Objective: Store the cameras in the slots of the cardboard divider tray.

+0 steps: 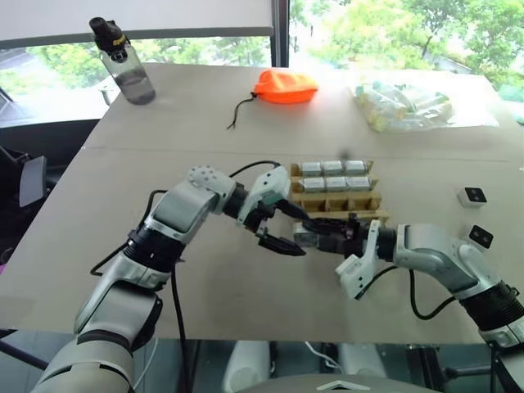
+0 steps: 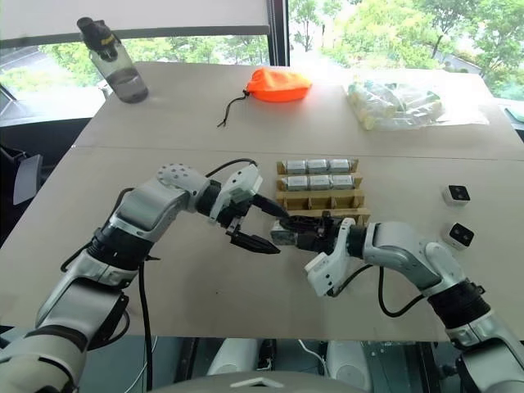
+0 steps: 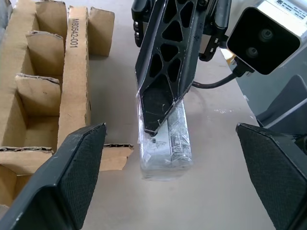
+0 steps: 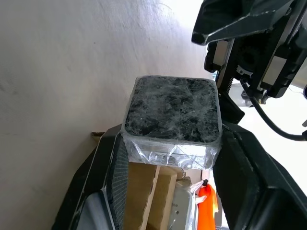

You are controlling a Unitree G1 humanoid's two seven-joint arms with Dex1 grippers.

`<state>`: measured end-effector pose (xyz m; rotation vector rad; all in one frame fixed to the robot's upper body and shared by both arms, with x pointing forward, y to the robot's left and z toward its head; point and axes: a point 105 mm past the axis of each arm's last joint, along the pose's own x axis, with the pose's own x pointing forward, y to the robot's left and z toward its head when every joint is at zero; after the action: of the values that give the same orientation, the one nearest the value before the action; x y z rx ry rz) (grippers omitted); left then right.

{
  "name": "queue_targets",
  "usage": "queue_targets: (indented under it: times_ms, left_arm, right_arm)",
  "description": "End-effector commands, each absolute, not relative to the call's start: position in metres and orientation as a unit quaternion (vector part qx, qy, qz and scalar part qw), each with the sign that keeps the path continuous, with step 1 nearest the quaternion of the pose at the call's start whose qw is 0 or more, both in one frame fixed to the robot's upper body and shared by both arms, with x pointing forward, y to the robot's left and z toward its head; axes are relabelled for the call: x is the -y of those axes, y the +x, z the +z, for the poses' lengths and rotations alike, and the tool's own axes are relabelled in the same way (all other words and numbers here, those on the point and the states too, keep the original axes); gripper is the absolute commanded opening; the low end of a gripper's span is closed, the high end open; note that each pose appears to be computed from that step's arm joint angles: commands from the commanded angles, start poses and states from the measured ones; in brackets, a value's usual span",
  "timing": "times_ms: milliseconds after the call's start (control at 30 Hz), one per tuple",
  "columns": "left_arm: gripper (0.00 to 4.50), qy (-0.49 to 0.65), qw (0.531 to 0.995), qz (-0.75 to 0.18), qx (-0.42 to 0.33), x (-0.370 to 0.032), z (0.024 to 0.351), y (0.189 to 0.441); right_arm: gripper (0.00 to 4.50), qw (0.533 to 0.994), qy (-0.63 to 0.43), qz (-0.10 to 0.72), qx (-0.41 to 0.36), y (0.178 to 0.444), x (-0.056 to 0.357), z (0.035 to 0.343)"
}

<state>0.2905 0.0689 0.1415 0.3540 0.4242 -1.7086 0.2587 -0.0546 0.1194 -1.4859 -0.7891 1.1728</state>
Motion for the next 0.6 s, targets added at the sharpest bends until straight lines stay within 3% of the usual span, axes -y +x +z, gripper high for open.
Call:
queue_targets:
  times_ms: [33, 233, 400, 533, 600]
  left_arm:
    - [3.3, 0.162, 0.614, -0.754, -0.168, -0.066, 0.152, 0.289]
    - [0.78, 0.157, 0.607, -0.761, -0.168, -0.065, 0.151, 0.287]
    - [0.75, 0.161, 0.603, -0.763, -0.169, -0.065, 0.15, 0.286]
    - [0.75, 0.163, 0.603, -0.763, -0.165, -0.065, 0.153, 0.287]
    - [0.75, 0.166, 0.604, -0.764, -0.156, -0.065, 0.159, 0.288]
  right_arm:
    - [1.92, 0.509, -0.62, 0.478, 0.358, 0.256, 0.05, 0.131]
    - [1.92, 0.508, -0.62, 0.479, 0.358, 0.254, 0.049, 0.132]
    - [1.92, 0.515, -0.622, 0.472, 0.354, 0.256, 0.047, 0.134]
    - [4.01, 0.549, -0.6, 0.456, 0.362, 0.257, 0.051, 0.143]
    - [4.45, 0.572, -0.585, 0.443, 0.366, 0.257, 0.056, 0.15]
